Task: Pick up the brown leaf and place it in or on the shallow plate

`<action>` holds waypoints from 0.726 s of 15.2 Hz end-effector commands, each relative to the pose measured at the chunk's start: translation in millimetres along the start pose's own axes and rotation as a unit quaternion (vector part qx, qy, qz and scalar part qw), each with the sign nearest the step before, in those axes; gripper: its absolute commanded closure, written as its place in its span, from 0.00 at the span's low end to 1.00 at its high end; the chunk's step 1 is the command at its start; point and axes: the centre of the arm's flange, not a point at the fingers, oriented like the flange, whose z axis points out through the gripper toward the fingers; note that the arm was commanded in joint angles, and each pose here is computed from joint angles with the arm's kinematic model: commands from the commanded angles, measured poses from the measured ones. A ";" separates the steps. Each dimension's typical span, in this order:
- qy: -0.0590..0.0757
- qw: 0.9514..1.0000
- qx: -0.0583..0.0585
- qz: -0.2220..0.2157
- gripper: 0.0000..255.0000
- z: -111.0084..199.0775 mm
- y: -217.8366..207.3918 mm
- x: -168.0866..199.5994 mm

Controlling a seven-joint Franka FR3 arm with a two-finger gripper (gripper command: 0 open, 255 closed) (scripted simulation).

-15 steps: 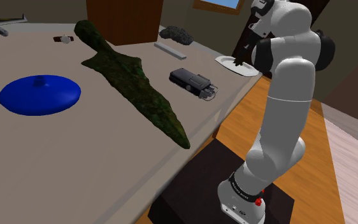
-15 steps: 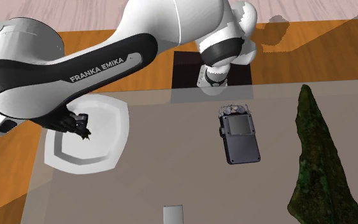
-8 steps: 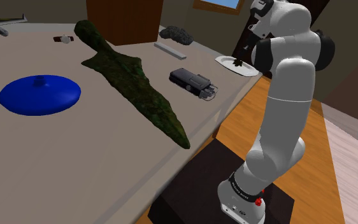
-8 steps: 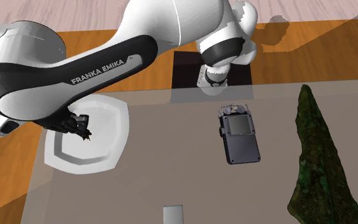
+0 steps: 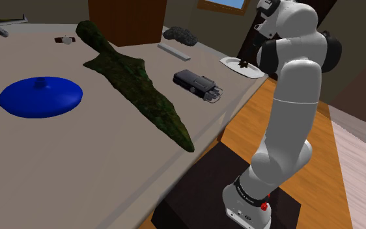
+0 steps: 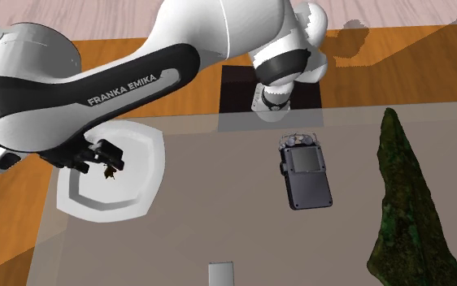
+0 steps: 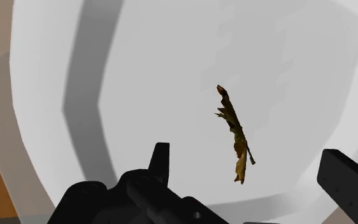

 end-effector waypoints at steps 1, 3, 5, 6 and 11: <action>0.000 1.000 0.000 0.000 0.00 -19.9 -0.6 -0.5; 0.000 1.000 0.000 0.000 0.00 -43.5 -0.6 -0.5; 0.000 1.000 0.000 0.000 0.00 -43.5 -0.5 -0.5; 0.000 1.000 0.000 0.000 0.00 -43.5 -0.5 -0.5; 0.000 1.000 0.000 0.000 0.00 -43.5 -0.5 -0.5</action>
